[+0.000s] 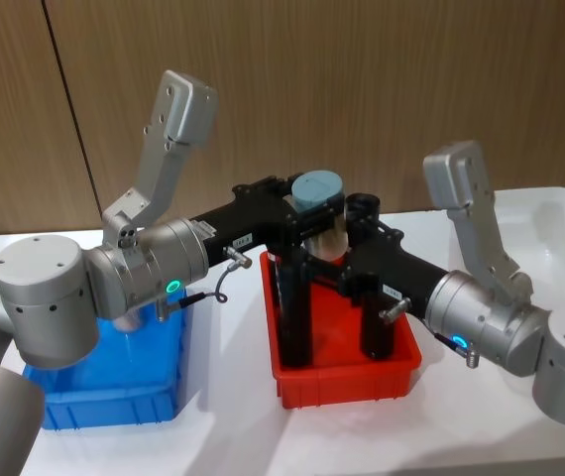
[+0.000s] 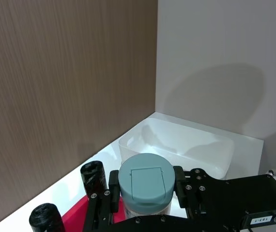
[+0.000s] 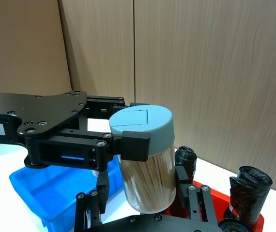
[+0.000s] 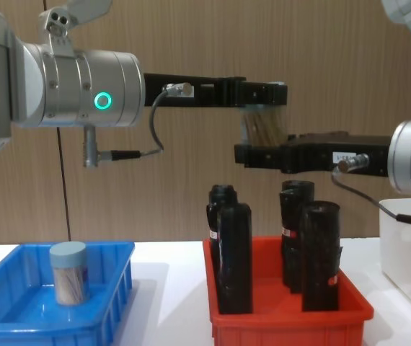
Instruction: Pick the cotton swabs from the blue box and place them into the white box.
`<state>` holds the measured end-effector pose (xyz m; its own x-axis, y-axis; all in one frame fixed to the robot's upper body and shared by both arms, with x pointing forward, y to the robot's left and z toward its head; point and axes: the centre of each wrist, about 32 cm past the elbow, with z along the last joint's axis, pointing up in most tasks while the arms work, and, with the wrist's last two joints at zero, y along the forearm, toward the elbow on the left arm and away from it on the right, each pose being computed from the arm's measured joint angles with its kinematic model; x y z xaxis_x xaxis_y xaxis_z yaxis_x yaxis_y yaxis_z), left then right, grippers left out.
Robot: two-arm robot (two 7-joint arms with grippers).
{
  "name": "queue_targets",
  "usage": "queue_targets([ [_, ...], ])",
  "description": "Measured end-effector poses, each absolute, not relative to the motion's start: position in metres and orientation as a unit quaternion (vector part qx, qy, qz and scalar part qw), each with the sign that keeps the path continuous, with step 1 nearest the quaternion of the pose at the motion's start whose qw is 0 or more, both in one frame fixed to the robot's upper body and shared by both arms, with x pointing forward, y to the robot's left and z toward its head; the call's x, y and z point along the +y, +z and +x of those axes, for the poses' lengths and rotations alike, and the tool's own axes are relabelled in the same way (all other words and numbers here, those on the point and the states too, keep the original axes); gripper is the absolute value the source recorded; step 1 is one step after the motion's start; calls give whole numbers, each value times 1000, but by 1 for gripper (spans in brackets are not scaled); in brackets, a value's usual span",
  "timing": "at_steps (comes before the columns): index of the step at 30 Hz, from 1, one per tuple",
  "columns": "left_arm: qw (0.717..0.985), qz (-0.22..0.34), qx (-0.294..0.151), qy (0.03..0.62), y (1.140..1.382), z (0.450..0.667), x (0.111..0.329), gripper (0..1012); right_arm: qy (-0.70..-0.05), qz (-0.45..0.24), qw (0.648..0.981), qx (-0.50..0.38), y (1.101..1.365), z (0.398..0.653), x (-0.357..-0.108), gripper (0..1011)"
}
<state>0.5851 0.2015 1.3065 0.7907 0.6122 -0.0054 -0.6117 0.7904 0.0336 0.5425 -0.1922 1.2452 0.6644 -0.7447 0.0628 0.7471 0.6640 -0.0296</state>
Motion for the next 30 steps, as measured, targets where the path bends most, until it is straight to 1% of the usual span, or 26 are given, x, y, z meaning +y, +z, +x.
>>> queue_targets([
  [1,946,15,8,323,1306,585,201,665,-409,-26,912,-23,1245,543,-192,863],
  [3,946,15,8,323,1306,585,201,665,-408,-25,912,-24,1246,543,-191,813],
  [4,946,15,8,323,1306,585,201,665,-408,-25,912,-24,1246,543,-191,813],
  [5,946,15,8,323,1306,585,201,665,-408,-25,912,-24,1246,544,-191,753],
  [6,946,15,8,323,1306,585,201,665,-408,-25,913,-25,1246,544,-191,734],
  [7,946,15,8,323,1306,585,201,665,-407,-24,913,-25,1246,544,-191,681],
  [9,946,15,8,323,1307,585,202,665,-407,-24,913,-25,1246,544,-191,645],
  [21,946,14,7,324,1307,585,202,665,-408,-21,912,-26,1248,544,-189,640],
  [26,946,16,8,323,1306,585,201,748,-407,-18,913,-28,1248,545,-188,640],
  [27,946,16,8,323,1306,585,201,748,-407,-18,913,-29,1248,545,-188,640],
  [28,946,16,8,323,1306,585,201,817,-407,-17,913,-29,1249,545,-188,639],
  [29,946,16,8,322,1306,585,201,831,-408,-17,913,-29,1249,545,-188,640],
  [30,946,16,8,323,1306,585,201,882,-408,-17,912,-30,1249,545,-188,640],
])
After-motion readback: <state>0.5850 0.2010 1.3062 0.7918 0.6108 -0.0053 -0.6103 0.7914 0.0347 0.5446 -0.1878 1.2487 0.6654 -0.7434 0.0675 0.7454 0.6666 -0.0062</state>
